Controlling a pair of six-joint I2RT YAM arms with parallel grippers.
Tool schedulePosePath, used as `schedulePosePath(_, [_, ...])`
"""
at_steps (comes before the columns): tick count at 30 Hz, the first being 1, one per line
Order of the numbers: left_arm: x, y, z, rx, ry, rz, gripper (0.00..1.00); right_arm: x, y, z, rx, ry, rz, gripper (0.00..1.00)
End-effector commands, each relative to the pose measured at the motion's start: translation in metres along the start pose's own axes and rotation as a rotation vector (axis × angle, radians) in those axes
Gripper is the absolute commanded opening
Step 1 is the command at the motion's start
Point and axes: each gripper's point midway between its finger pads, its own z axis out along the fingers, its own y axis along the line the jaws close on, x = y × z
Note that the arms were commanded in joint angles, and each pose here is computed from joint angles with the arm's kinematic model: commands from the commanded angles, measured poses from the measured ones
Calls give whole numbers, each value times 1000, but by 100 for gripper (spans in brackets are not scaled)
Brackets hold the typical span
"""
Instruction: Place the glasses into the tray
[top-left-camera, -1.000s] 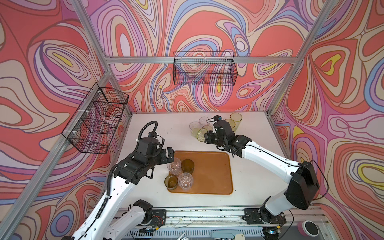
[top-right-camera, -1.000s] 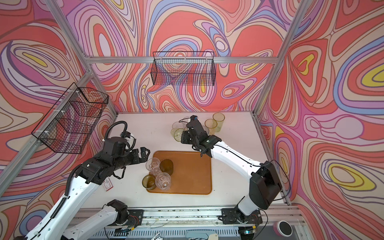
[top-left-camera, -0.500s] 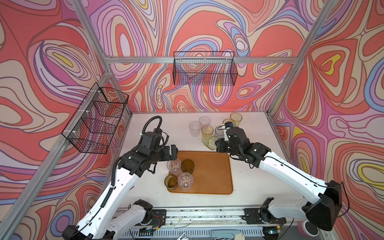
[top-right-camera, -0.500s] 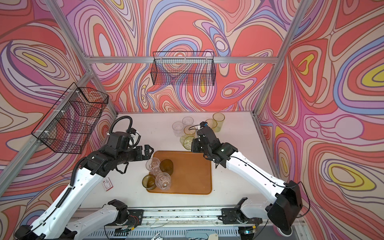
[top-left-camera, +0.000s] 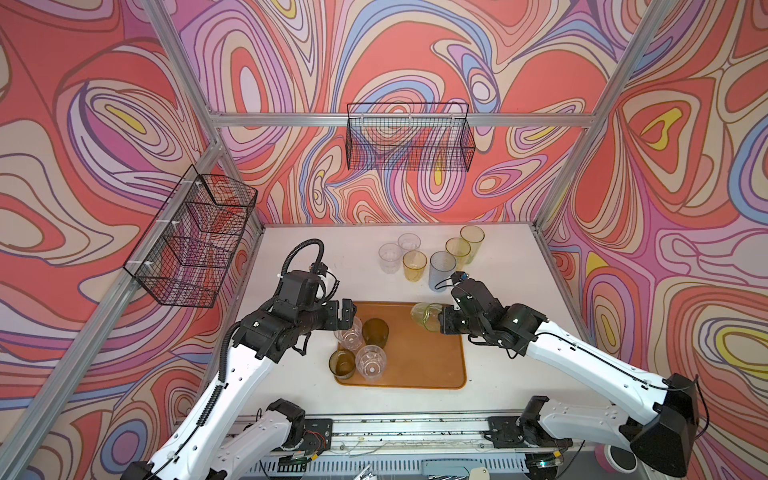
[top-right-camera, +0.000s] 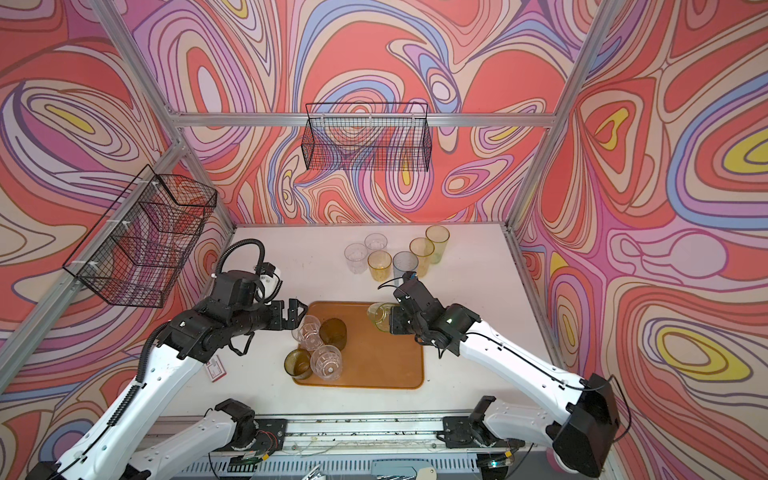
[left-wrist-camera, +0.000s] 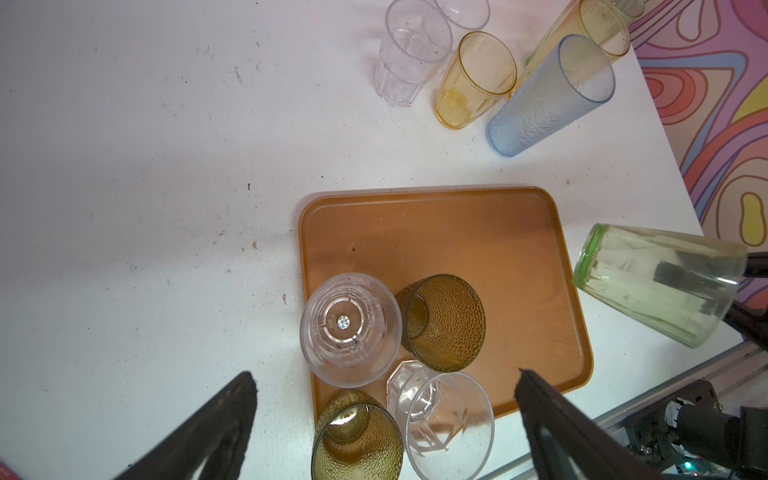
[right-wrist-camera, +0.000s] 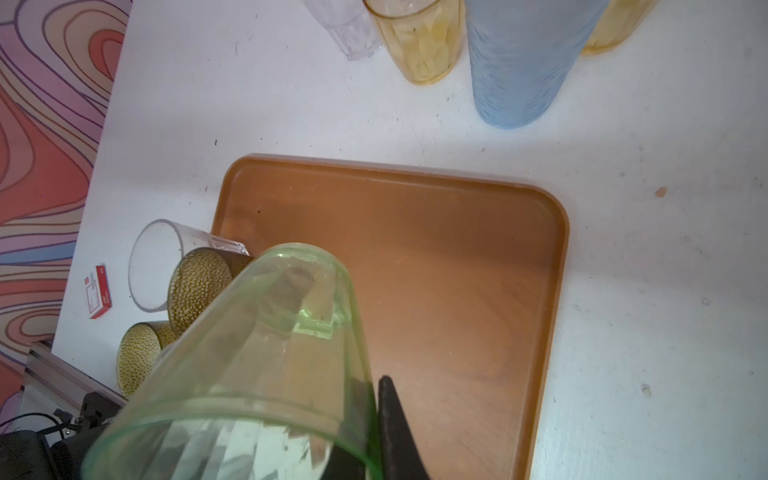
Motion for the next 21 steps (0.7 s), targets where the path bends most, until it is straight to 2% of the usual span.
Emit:
schedulePosePath(1, [4,-2,-2,28,-15,38,100,17,-6,1,33,38,15,0])
schedulePosePath(12, [17,-1,10,56,-6,50,100,51,1,15,104,134,-23,0])
schedulePosePath(21, [22,6,16,26,5,51,100,74,17,34,143,190,-49,0])
